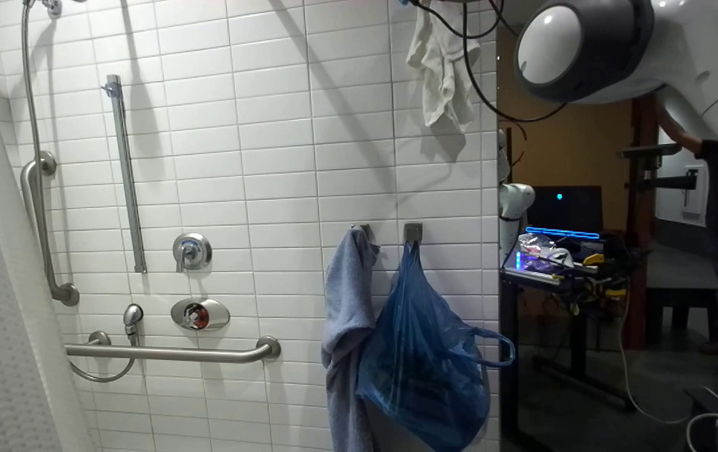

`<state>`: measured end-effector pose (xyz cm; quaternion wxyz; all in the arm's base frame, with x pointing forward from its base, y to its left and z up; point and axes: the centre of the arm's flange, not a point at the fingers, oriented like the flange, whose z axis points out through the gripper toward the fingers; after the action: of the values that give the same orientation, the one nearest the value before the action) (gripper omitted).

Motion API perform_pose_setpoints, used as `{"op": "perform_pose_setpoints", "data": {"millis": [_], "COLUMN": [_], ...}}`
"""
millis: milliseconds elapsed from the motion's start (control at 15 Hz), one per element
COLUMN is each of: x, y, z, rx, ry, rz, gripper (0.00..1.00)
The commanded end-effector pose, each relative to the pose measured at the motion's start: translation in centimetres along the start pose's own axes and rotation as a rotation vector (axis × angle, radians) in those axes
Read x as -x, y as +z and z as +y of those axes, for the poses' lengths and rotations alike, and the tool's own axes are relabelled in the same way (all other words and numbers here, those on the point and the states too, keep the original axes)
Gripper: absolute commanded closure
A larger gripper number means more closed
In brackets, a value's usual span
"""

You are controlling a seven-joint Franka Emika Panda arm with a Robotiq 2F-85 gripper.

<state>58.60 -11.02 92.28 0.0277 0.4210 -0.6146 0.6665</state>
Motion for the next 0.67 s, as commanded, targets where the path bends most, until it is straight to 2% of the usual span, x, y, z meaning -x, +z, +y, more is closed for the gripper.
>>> {"op": "perform_pose_setpoints", "data": {"millis": [0,333,600], "x": [1.4,1.9,1.3], "y": [-1.7,-5.3,-6.5], "z": [0.6,0.9,0.7], "rx": [-0.022,-0.111,-0.124], "ry": [-0.112,-0.271,-0.363], "rz": [-0.062,-0.129,-0.220], "gripper": [0.99,0.99,0.99]}}
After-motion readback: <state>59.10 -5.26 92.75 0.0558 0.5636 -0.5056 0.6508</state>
